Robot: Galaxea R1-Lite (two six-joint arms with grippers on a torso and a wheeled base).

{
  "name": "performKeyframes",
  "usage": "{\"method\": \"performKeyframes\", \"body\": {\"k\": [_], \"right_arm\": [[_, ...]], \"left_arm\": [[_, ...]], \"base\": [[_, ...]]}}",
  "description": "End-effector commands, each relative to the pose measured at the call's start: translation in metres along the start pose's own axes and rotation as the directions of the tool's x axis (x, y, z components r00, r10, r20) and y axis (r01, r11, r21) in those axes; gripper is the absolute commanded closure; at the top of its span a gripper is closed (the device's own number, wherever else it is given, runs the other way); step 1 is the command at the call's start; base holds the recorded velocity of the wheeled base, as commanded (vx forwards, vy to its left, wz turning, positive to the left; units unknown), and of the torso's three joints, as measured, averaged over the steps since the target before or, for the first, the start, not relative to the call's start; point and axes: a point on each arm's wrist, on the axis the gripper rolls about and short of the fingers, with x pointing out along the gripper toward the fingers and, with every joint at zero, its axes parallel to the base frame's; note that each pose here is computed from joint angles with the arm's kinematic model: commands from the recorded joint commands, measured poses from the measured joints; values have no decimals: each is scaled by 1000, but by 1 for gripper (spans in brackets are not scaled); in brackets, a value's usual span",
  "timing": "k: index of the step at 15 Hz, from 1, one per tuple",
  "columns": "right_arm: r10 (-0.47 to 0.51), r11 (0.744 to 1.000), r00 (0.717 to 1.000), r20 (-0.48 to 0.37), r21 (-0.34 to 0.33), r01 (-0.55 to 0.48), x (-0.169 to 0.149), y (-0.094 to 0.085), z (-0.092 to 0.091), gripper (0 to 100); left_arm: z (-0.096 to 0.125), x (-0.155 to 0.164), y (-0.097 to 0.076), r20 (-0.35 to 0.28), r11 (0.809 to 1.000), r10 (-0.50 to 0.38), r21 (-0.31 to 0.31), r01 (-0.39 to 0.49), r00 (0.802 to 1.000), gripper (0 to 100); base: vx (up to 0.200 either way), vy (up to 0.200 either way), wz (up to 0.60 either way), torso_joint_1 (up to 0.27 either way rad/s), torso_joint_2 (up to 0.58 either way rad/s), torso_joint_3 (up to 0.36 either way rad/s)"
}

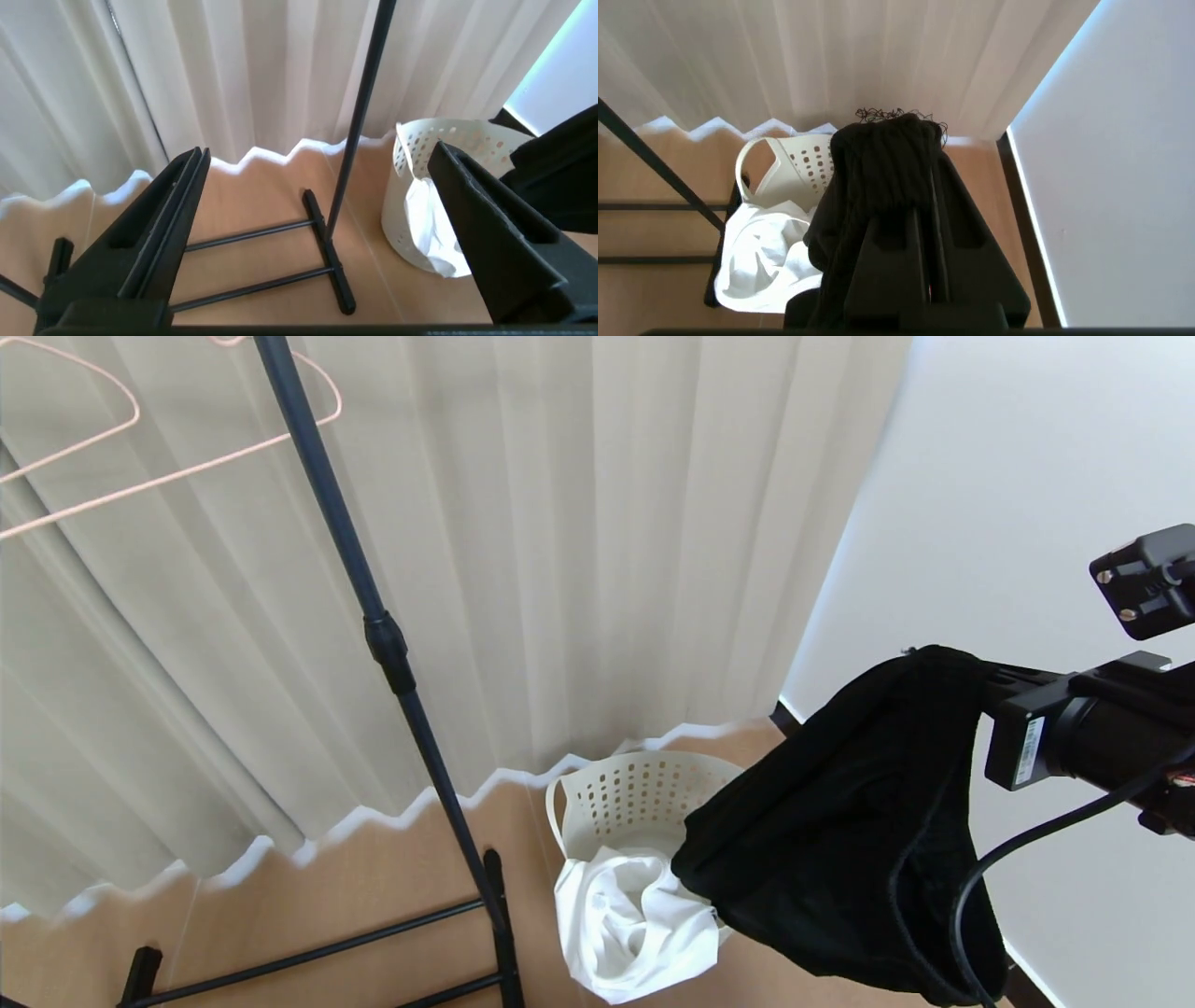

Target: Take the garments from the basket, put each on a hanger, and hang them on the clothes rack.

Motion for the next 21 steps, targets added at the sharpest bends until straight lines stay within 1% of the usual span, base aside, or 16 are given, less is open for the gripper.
{"method": "performKeyframes", "body": {"k": [1, 6, 11, 15, 21], "right_arm": [[-1, 1000, 1000, 0, -1, 1, 0, 0, 0, 100], [-3, 1000, 1000, 5, -1, 3, -2, 0, 1, 100], [-3, 1000, 1000, 7, 0, 3, -2, -1, 1, 100], [-3, 1000, 1000, 7, 0, 3, -2, -1, 1, 100], [-3, 1000, 1000, 5, -10, 3, -3, -1, 0, 100]], "left_arm": [[0, 0, 0, 0, 1000, 0, -1, 0, 1000, 0], [0, 0, 0, 0, 1000, 0, -1, 0, 1000, 0], [0, 0, 0, 0, 1000, 0, -1, 0, 1000, 0], [0, 0, 0, 0, 1000, 0, -1, 0, 1000, 0], [1, 0, 0, 6, 1000, 2, -1, -2, 1000, 0]], "base": [[0, 0, 0, 80, -456, -378], [0, 0, 0, 108, -458, -354], [0, 0, 0, 158, -492, -196], [0, 0, 0, 181, -524, -177], [0, 0, 0, 225, -561, -321]]}}
